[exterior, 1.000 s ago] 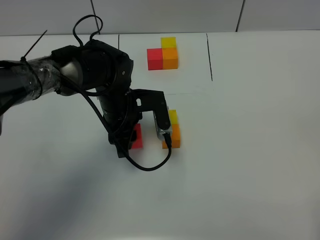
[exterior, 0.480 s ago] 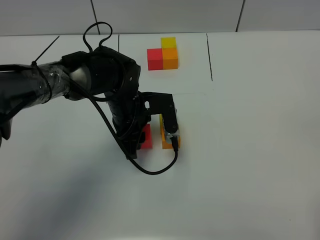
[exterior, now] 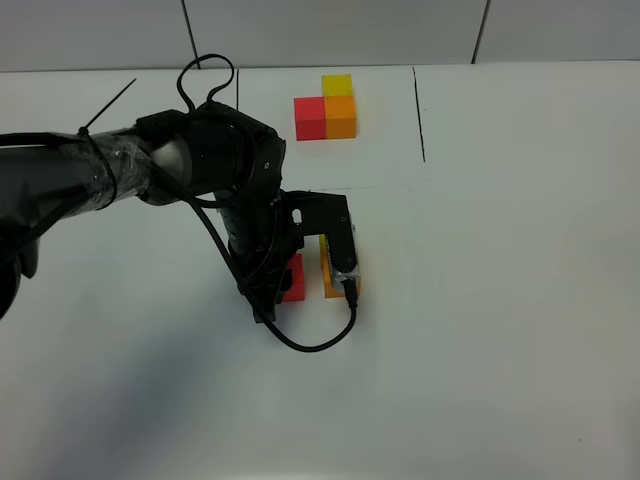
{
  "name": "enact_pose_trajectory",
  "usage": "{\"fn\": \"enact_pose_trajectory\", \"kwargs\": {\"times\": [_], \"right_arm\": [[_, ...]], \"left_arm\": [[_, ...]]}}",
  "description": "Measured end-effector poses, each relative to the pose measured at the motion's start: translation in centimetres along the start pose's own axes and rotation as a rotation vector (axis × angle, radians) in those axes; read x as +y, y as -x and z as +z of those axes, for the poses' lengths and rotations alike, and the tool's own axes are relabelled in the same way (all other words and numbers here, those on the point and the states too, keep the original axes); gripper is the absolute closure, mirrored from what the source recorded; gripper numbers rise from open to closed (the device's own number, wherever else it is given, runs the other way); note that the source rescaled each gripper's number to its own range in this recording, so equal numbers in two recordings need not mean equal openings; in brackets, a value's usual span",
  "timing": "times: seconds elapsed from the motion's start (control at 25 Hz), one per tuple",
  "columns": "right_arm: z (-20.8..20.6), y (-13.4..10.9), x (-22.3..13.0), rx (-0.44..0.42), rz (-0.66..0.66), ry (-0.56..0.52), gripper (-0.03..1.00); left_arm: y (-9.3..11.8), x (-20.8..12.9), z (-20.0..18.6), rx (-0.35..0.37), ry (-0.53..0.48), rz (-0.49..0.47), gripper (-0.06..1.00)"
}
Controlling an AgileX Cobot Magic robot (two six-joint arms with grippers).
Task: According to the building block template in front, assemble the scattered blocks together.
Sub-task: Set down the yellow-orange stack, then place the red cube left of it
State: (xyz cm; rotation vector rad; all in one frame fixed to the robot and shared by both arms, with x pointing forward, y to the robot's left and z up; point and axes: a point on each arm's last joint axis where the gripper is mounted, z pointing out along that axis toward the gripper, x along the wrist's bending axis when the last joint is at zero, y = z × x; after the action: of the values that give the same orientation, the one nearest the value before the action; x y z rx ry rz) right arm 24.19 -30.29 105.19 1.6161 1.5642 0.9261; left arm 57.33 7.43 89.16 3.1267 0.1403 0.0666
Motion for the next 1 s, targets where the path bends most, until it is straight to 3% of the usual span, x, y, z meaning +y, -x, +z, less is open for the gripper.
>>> {"fn": "enact_pose_trajectory", "kwargs": {"times": [1.0], "right_arm": [[0.0,0.0,0.0,0.0,-0.001,0.0,0.17]], "left_arm": [[0.2,1.3,0.1,0.039,0.056,0.009,0.93]]}}
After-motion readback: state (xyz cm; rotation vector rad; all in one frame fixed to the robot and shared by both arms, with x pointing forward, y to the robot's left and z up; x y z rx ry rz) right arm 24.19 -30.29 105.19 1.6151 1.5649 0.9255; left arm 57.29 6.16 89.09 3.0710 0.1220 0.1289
